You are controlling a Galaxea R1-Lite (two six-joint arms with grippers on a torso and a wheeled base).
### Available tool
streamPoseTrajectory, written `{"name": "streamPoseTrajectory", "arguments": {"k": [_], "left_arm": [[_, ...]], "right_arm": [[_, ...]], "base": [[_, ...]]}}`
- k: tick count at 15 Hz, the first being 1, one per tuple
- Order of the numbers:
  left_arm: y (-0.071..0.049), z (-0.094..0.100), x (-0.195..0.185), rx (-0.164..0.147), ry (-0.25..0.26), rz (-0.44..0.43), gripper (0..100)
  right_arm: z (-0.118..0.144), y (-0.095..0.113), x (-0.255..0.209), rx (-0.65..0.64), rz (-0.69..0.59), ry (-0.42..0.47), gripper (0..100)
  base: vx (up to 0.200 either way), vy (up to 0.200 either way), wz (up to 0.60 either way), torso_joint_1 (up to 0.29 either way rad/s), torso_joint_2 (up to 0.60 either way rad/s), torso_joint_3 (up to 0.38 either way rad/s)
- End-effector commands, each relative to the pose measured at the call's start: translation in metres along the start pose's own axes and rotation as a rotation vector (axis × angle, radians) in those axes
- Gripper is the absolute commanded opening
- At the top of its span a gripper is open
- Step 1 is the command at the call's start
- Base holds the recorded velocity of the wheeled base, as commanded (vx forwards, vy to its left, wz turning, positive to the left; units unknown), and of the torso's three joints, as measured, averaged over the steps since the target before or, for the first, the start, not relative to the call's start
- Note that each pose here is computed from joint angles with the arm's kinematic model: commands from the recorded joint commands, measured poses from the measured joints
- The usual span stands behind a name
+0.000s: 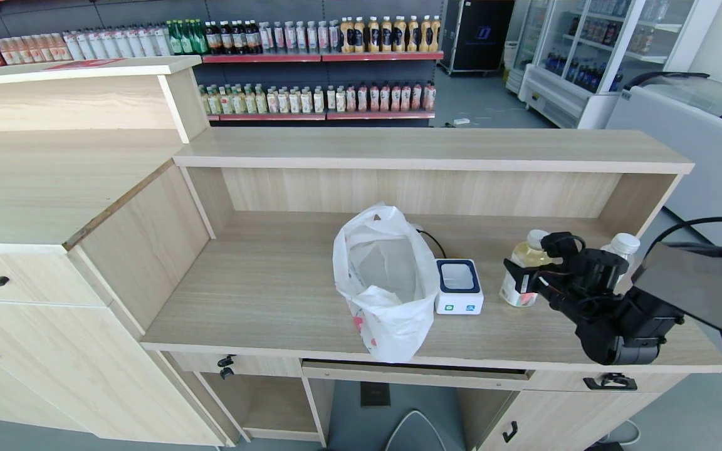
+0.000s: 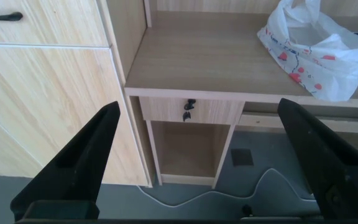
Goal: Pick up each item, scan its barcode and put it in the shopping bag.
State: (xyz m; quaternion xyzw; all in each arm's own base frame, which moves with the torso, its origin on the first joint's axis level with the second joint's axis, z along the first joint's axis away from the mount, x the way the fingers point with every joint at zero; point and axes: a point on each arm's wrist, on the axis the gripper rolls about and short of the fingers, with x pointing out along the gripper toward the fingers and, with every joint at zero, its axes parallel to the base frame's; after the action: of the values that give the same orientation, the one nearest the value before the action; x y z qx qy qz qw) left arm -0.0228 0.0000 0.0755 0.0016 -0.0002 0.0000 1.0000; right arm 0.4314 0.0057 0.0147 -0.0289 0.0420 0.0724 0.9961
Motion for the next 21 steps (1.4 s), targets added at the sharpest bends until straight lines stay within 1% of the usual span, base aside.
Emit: {"name": "streamPoseTrajectory", "arguments": {"k": [1,2,3,4,5,6,7,8,9,10,12,14,17,19,20,21], "left_arm": [[0.0,0.0,0.0,0.0,0.0,0.0,100],[0.0,0.0,0.0,0.0,0.0,0.0,100],[0.0,0.0,0.0,0.0,0.0,0.0,100],[0.0,0.0,0.0,0.0,0.0,0.0,100],[0.0,0.0,0.0,0.0,0.0,0.0,100],[0.0,0.0,0.0,0.0,0.0,0.0,100],[0.0,0.0,0.0,0.0,0.0,-0.002,100],[0.0,0.0,0.0,0.0,0.0,-0.002,100],[0.0,0.0,0.0,0.0,0.0,0.0,100],[0.0,0.0,0.0,0.0,0.0,0.0,100],[0.0,0.0,0.0,0.0,0.0,0.0,100],[0.0,0.0,0.0,0.0,0.0,0.0,100],[0.0,0.0,0.0,0.0,0.0,0.0,100],[0.0,0.0,0.0,0.0,0.0,0.0,100],[0.0,0.0,0.0,0.0,0.0,0.0,100],[0.0,0.0,0.0,0.0,0.0,0.0,100]], "right_arm": [[0.068,-0.01,-0.039,0.074,0.022,-0.042,0],[0.088,-0.01,-0.048,0.109,0.045,-0.061,0],[0.14,-0.007,-0.077,0.219,0.107,-0.074,0],[0.19,-0.001,-0.122,0.348,0.24,-0.052,0],[0.217,0.004,-0.162,0.457,0.388,-0.021,0],[0.231,0.0,-0.198,0.535,0.513,0.01,0],[0.234,-0.002,-0.219,0.558,0.595,0.021,0],[0.234,-0.002,-0.219,0.558,0.595,0.021,0],[0.246,0.005,-0.251,0.578,0.722,0.023,0],[0.254,0.011,-0.263,0.585,0.786,0.027,0],[0.26,0.023,-0.281,0.612,0.92,0.077,0],[0.262,0.035,-0.291,0.593,1.004,0.091,0],[0.263,0.047,-0.304,0.569,1.076,0.091,0],[0.263,0.055,-0.31,0.541,1.133,0.082,0],[0.262,0.062,-0.311,0.513,1.176,0.066,0],[0.262,0.064,-0.309,0.489,1.192,0.048,0]], "base": [[0.0,0.0,0.0,0.0,0.0,0.0],[0.0,0.0,0.0,0.0,0.0,0.0],[0.0,0.0,0.0,0.0,0.0,0.0],[0.0,0.0,0.0,0.0,0.0,0.0],[0.0,0.0,0.0,0.0,0.0,0.0],[0.0,0.0,0.0,0.0,0.0,0.0],[0.0,0.0,0.0,0.0,0.0,0.0],[0.0,0.0,0.0,0.0,0.0,0.0],[0.0,0.0,0.0,0.0,0.0,0.0],[0.0,0.0,0.0,0.0,0.0,0.0],[0.0,0.0,0.0,0.0,0.0,0.0],[0.0,0.0,0.0,0.0,0.0,0.0],[0.0,0.0,0.0,0.0,0.0,0.0],[0.0,0.0,0.0,0.0,0.0,0.0],[0.0,0.0,0.0,0.0,0.0,0.0],[0.0,0.0,0.0,0.0,0.0,0.0]]}}
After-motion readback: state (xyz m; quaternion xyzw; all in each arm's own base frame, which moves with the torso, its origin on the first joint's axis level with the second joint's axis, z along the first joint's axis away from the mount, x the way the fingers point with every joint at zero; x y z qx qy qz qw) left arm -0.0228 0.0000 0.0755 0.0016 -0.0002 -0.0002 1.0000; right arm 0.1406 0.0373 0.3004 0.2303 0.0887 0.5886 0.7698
